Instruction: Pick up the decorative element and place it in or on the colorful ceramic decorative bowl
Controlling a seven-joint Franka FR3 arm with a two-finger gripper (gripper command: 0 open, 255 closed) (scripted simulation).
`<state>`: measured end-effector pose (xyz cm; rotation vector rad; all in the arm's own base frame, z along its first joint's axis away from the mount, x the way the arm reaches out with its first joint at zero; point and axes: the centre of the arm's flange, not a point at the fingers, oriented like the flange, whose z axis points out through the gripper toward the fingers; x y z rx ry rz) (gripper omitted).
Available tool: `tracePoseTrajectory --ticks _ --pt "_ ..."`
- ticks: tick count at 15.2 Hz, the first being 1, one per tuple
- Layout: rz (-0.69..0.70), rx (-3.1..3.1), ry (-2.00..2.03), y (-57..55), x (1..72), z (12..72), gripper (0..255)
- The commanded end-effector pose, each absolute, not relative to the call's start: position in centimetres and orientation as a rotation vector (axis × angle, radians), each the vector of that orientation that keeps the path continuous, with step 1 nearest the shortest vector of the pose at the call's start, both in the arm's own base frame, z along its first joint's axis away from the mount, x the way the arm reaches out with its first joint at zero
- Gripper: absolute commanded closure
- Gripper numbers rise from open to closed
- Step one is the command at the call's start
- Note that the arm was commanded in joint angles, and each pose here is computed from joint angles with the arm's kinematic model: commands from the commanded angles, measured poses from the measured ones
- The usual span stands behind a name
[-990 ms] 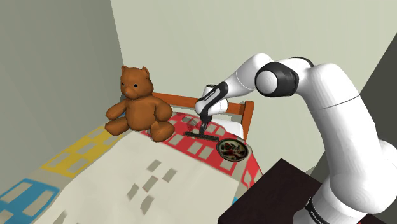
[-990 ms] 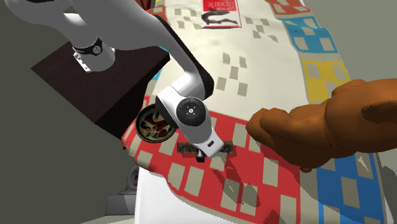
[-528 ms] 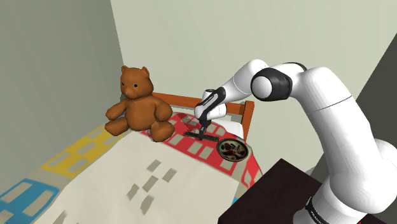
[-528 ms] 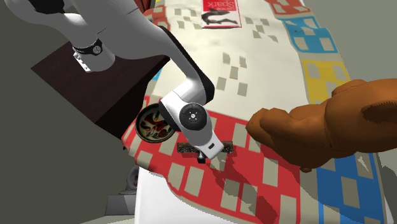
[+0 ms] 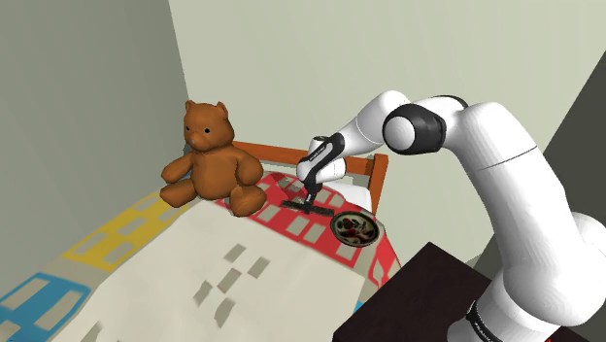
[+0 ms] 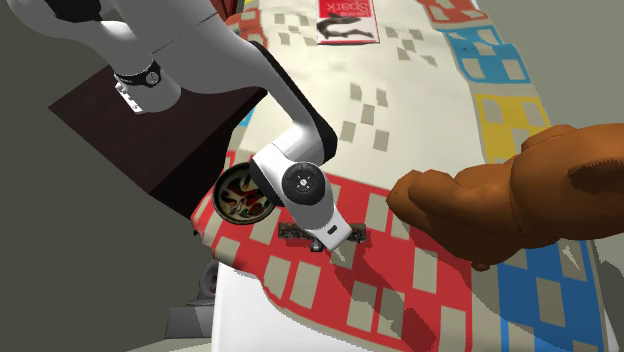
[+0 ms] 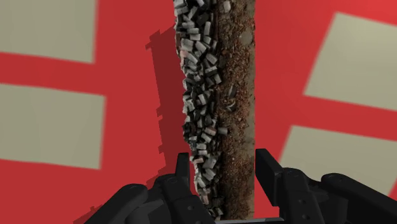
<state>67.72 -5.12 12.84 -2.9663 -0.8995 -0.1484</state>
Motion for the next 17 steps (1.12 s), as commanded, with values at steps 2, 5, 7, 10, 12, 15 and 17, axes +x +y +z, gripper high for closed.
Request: tracePoseTrajectory --ticks 2,5,7,10,12,15,17 --pt "-0.149 -2.966 -0.9 -5.1 67.7 12.8 255" --pt "-0.149 -2.966 -0.9 -5.1 67.7 12.8 255" --pt "-0.149 -2.966 -0.9 -5.1 67.7 12.8 255" --pt "-0.149 -2.966 -0.899 -5.1 67.7 14.4 255" --pt "-0.149 -2.966 -0.9 -5.1 67.7 15.5 255" --pt "-0.149 -2.966 -0.9 -5.1 67.7 17.1 255" --pt "-0.149 -2.966 -0.899 -5.1 67.7 18.1 255"
